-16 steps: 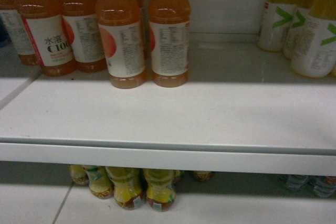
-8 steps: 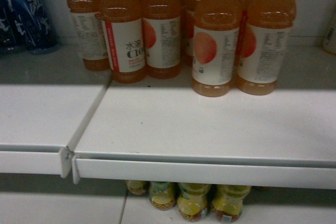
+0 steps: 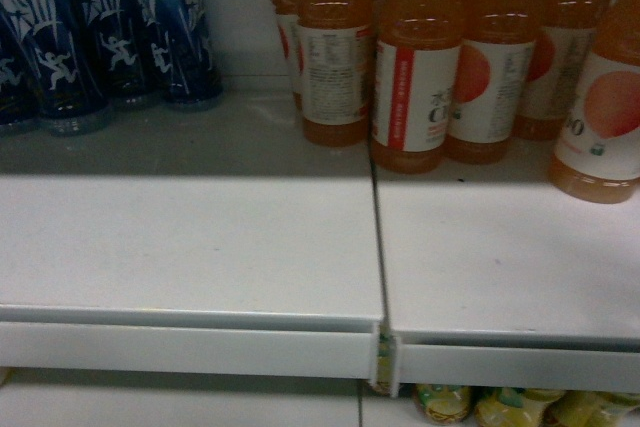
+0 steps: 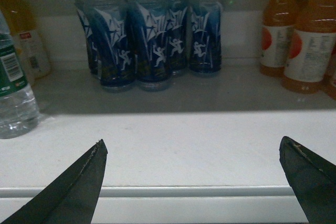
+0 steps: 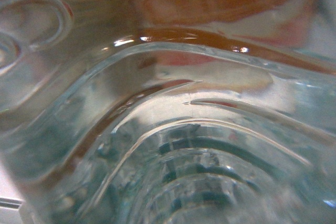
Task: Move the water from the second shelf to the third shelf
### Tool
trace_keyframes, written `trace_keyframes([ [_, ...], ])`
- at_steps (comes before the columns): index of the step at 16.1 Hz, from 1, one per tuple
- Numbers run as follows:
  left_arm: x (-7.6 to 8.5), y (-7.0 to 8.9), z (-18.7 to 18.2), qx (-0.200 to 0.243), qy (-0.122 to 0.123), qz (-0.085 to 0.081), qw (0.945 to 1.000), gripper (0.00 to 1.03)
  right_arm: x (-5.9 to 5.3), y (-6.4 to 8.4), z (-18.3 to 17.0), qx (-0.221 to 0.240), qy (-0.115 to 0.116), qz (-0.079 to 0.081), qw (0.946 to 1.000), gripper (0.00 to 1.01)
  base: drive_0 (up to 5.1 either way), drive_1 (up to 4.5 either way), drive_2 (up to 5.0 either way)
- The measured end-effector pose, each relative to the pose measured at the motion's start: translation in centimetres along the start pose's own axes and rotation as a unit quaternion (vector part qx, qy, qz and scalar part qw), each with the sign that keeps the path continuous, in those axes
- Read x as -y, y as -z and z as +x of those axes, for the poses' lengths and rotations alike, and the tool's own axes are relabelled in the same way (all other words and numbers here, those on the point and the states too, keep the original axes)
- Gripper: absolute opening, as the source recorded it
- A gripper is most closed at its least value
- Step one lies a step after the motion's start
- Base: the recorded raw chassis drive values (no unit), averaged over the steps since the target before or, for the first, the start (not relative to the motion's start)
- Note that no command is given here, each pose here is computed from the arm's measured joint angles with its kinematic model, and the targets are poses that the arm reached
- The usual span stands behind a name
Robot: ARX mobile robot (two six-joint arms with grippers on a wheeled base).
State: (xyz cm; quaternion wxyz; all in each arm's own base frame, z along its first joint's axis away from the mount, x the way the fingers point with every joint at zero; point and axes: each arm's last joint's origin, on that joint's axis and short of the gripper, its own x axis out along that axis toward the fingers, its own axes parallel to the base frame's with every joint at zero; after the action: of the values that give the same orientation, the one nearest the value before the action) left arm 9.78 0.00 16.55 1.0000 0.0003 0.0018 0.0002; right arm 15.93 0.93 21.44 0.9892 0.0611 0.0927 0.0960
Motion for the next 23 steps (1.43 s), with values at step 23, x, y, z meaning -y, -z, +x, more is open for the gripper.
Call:
trace_keyframes([
  [23, 0.0, 0.01, 0.0, -0.001, 0.0, 0.0, 1.0, 0.98, -0.09, -0.01, 0.02, 0.001, -0.003, -0.001, 1.0, 0.43, -4.9, 3.24, 1.5],
])
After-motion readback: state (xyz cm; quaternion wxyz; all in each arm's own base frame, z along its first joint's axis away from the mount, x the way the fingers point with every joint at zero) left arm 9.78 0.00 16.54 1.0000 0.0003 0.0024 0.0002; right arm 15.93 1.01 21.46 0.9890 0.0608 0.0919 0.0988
